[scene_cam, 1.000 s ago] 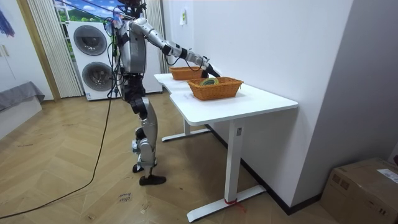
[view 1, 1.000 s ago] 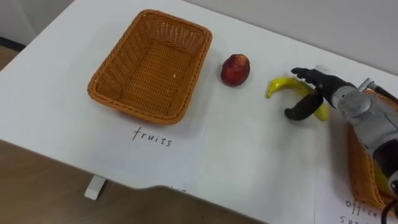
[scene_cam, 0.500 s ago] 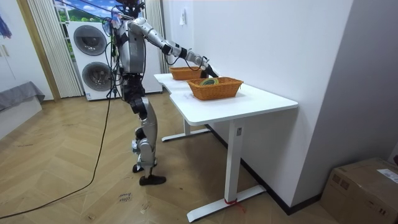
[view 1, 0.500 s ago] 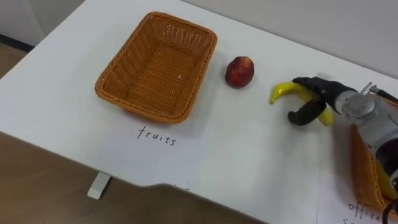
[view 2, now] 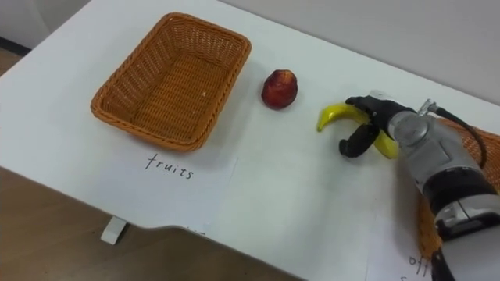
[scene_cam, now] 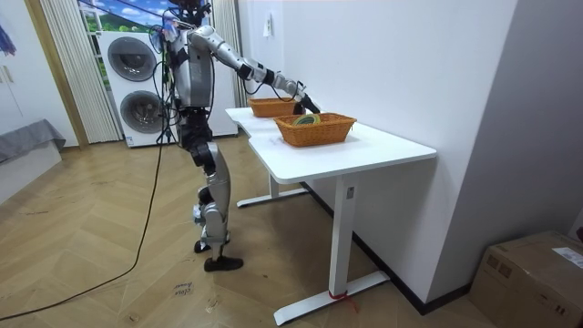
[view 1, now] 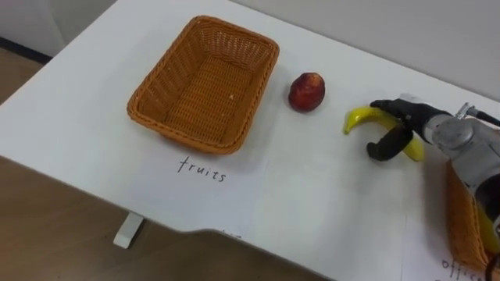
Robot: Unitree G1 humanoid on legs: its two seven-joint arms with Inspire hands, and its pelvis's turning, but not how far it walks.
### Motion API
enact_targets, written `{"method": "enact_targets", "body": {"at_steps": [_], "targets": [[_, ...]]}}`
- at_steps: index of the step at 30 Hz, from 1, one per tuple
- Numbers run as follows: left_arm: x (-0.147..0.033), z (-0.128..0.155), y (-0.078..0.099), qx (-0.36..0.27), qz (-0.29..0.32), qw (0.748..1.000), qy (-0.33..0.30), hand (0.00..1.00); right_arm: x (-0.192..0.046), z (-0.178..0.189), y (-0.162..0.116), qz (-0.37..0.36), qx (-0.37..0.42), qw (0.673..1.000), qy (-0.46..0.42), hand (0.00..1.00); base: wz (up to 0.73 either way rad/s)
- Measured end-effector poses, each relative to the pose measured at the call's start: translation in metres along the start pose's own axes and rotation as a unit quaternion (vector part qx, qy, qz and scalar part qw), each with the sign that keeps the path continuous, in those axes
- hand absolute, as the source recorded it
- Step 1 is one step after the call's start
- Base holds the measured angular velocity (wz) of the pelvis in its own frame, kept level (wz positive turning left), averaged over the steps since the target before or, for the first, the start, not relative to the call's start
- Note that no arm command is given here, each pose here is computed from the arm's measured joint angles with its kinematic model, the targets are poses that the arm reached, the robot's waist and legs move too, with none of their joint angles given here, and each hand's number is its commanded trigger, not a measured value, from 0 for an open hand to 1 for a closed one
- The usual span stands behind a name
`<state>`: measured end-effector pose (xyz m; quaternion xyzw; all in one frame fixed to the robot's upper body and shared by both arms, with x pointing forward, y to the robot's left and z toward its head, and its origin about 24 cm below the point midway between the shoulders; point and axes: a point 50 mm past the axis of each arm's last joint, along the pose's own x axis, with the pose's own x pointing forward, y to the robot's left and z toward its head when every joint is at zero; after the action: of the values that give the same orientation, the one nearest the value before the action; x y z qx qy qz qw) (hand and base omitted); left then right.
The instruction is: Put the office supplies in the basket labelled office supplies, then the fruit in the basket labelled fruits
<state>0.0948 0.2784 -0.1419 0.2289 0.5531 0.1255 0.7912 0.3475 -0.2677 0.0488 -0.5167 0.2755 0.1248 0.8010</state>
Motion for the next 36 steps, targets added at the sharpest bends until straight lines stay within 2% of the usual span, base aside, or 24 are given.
{"method": "enact_targets", "body": {"at_steps": [10, 17, 27, 36], "targets": [[0.002, -0.001, 0.010, 0.015, 0.011, 1.000, 0.001, 0.00, -0.001, -0.001, -0.003, -0.033, -0.088, 0.995, 0.030, 1.00, 0.07], [0.002, 0.000, 0.013, 0.016, 0.015, 1.000, 0.001, 0.00, -0.001, 0.007, 0.001, -0.024, -0.126, 0.991, 0.026, 1.00, 0.03], [0.004, 0.016, 0.013, 0.020, 0.018, 0.999, -0.024, 0.00, -0.001, 0.006, 0.001, -0.010, -0.129, 0.991, 0.038, 1.00, 0.00], [0.003, 0.009, 0.013, 0.022, 0.027, 0.999, -0.016, 0.00, -0.002, 0.010, 0.001, -0.002, -0.135, 0.990, 0.037, 1.00, 0.00]]}}
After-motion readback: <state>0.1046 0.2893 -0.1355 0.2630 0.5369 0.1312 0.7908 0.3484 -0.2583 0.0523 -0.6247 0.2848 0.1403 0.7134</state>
